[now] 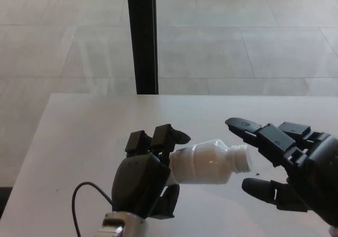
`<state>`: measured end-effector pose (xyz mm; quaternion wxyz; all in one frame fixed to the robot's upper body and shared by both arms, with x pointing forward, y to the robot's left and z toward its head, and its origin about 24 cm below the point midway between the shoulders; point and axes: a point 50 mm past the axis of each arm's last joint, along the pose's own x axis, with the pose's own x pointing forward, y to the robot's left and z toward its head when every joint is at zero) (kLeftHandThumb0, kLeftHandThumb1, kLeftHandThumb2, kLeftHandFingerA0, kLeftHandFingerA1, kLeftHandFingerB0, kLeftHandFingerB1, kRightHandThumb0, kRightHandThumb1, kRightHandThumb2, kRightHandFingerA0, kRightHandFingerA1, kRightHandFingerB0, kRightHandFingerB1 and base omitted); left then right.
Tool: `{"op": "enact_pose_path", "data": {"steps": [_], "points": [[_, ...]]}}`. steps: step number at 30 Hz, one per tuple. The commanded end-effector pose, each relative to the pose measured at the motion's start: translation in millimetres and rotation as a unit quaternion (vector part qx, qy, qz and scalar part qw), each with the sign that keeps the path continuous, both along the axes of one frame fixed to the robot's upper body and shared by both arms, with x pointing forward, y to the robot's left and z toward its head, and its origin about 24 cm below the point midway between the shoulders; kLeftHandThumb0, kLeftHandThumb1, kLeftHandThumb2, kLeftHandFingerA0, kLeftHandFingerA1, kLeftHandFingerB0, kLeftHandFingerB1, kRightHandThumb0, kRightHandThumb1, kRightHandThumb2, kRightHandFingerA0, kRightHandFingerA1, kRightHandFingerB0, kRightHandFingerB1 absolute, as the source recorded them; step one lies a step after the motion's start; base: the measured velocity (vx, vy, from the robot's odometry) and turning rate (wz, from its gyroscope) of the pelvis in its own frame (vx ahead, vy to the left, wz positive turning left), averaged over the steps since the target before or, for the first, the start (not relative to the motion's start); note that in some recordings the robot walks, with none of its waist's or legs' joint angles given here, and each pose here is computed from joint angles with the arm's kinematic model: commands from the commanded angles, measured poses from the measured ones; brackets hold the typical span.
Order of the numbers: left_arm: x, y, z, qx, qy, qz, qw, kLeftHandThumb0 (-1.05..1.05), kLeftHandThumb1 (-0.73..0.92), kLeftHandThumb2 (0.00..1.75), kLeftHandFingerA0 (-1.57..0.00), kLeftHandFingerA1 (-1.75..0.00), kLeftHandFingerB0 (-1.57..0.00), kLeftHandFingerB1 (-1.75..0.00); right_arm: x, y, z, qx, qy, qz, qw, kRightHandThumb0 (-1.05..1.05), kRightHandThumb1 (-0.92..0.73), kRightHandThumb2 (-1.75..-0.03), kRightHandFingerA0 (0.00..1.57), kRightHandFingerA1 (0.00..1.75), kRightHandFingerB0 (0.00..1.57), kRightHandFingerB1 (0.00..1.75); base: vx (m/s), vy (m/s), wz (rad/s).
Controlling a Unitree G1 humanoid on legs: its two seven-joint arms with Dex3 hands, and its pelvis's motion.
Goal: The robot uses its left hand to to lift the bottle kept on the middle of the desk and tilts it towards its right hand. It then uses its right hand to rotate its cap to open it and places the bottle and cap back on the desk
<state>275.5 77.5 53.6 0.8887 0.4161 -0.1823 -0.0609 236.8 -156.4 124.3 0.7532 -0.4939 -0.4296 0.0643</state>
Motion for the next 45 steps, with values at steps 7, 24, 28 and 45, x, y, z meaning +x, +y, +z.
{"op": "enact_pose_path", "data": {"steps": [7, 24, 28, 45], "points": [[-2.5, 6.0, -1.0, -0.010, -0.011, 0.007, 1.000, 0.17, 0.51, 1.29, -1.00, -1.73, -0.87, -1.46, 17.1, -25.0, -16.7, 0.012, 0.228, -0.149, 0.962, -0.64, -0.53, -0.62, 0.86, 1.65, 0.24, 0.39, 0.00, 0.000, 0.00], [1.8, 6.1, 3.8, -0.010, -0.025, 0.010, 1.000, 0.12, 0.48, 1.37, -1.01, -1.75, -0.88, -1.48, 14.2, -17.5, -28.4, -0.012, 0.271, -0.141, 0.952, -0.60, -0.57, -0.62, 0.84, 1.65, 0.44, 0.48, 0.00, 0.000, 0.00], [2.8, 6.2, 4.7, -0.005, -0.030, 0.010, 0.999, 0.16, 0.46, 1.37, -0.88, -1.75, -0.84, -1.51, 13.2, -15.1, -29.0, -0.019, 0.269, -0.140, 0.953, -0.62, -0.57, -0.62, 0.82, 1.63, 0.44, 0.48, 0.00, 0.000, 0.00], [1.7, 3.0, 3.8, -0.016, -0.026, 0.008, 1.000, 0.17, 0.49, 1.31, -0.87, -1.75, -0.82, -1.51, 16.1, -12.0, -24.1, 0.006, 0.261, -0.132, 0.956, -0.56, -0.61, -0.64, 0.89, 1.63, 0.45, 0.53, 0.00, 0.000, 0.00]]}}
